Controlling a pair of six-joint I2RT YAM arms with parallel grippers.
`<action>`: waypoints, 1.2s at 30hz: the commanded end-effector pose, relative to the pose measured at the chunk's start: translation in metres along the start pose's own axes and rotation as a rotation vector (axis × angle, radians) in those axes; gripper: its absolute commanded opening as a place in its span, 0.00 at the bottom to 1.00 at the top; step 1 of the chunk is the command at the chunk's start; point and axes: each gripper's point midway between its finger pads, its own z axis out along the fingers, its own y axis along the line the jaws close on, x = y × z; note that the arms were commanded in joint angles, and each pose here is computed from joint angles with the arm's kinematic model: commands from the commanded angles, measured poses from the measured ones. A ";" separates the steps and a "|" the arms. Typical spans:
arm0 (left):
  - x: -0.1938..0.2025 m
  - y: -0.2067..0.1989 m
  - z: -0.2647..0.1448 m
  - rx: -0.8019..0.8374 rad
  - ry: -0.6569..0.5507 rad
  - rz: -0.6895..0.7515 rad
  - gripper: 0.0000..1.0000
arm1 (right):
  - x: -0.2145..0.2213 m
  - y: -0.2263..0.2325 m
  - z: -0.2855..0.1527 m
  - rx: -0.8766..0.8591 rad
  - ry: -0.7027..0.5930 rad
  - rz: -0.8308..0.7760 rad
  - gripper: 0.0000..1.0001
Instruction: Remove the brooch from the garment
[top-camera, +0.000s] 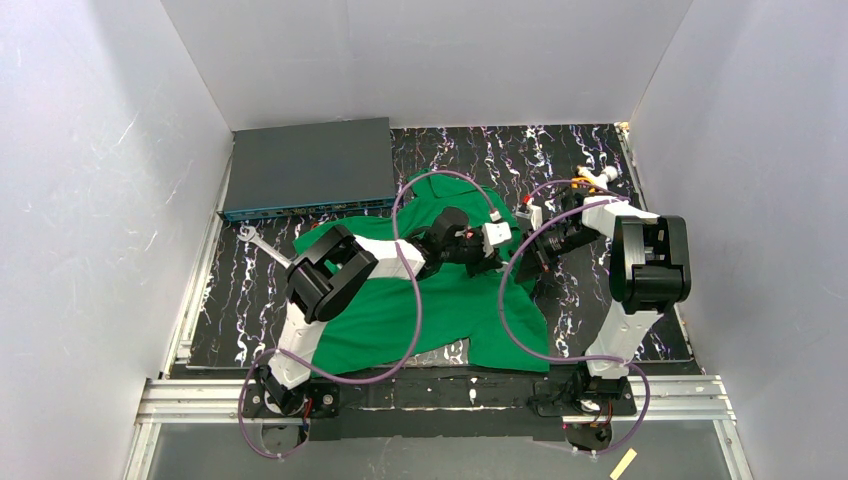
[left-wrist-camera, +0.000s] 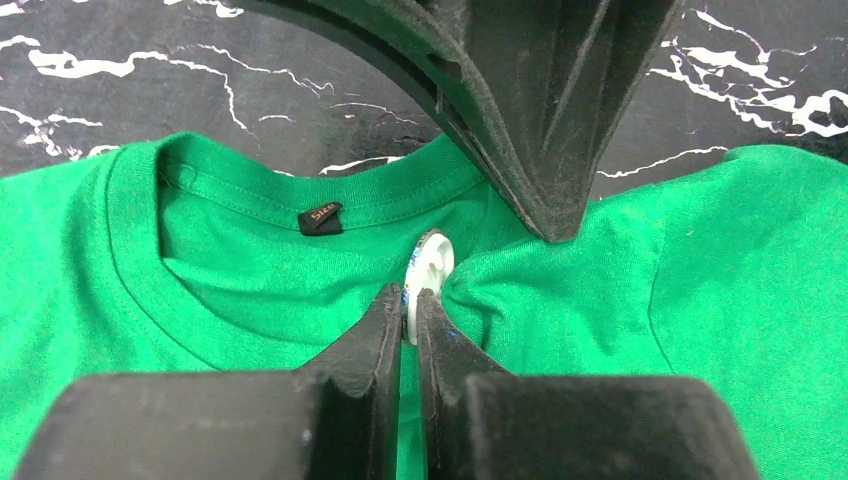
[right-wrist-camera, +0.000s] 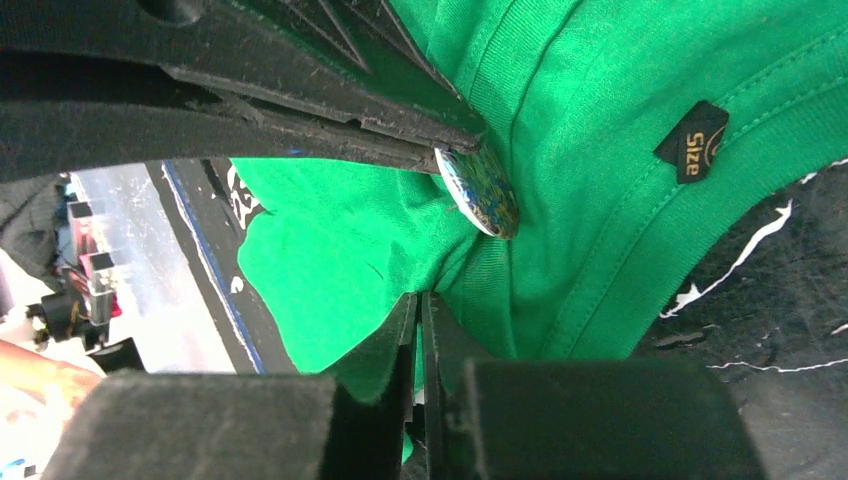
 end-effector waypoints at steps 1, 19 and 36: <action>-0.031 0.007 -0.010 -0.052 -0.056 0.146 0.00 | 0.002 0.007 0.000 -0.031 0.007 0.009 0.08; -0.042 0.008 -0.012 -0.071 -0.086 0.134 0.00 | 0.000 -0.007 0.016 0.040 0.022 0.058 0.39; -0.030 0.021 -0.011 -0.128 -0.040 0.322 0.00 | -0.002 0.019 0.008 -0.051 0.010 0.004 0.03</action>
